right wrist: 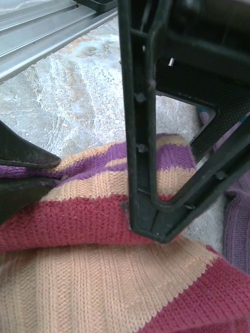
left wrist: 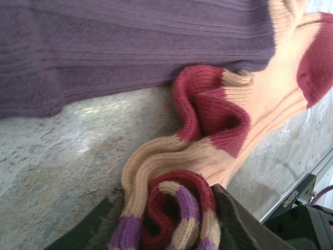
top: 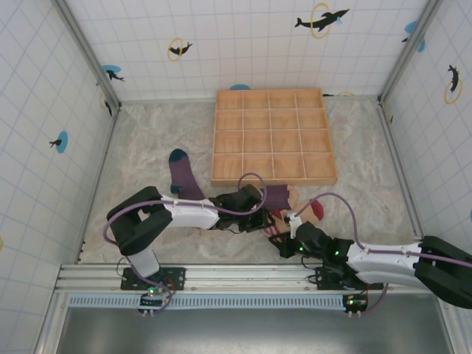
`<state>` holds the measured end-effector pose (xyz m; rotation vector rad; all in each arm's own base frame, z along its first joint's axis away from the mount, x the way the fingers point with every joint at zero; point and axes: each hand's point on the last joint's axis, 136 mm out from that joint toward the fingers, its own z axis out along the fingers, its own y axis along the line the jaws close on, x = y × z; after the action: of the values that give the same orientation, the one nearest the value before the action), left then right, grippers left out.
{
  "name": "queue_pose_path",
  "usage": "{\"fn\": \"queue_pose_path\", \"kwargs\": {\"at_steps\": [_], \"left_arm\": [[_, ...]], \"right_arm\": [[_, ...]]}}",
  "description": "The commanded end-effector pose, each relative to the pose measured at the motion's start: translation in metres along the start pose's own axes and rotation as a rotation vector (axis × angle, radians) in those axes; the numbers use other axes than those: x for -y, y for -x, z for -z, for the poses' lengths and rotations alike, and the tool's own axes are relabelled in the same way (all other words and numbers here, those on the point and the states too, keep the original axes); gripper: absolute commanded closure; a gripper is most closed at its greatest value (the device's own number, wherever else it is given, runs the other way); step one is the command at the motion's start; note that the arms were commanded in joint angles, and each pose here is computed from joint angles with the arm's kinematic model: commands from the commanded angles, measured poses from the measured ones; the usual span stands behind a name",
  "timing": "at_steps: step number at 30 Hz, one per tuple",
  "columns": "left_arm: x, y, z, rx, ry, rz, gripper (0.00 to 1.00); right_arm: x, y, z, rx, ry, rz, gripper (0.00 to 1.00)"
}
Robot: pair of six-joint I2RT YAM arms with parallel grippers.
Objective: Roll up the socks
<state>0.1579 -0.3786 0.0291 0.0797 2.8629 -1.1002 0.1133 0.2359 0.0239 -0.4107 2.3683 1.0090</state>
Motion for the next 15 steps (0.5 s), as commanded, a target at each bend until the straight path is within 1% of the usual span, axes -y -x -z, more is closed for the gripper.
{"fn": "queue_pose_path", "kwargs": {"at_steps": [1, 4, 6, 9, 15], "left_arm": [[-0.017, -0.004, -0.001, -0.006, 0.072, 0.025, 0.68], [-0.024, -0.004, 0.003, 0.000, 0.111, 0.030, 0.87], [-0.027, -0.004, 0.004, -0.007, 0.127, 0.033, 0.99], [-0.030, -0.005, 0.006, -0.025, 0.134, 0.047, 1.00], [-0.035, -0.003, 0.013, -0.066, 0.163, 0.062, 1.00]], "right_arm": [[0.007, -0.013, -0.001, -0.068, -0.037, 0.033, 1.00], [0.003, -0.012, -0.002, -0.082, -0.028, 0.061, 1.00], [-0.001, -0.010, -0.004, -0.094, -0.038, 0.089, 0.90], [-0.008, -0.005, -0.005, -0.107, -0.074, 0.164, 0.78], [-0.020, 0.006, 0.001, -0.092, -0.178, 0.354, 0.60]]}}
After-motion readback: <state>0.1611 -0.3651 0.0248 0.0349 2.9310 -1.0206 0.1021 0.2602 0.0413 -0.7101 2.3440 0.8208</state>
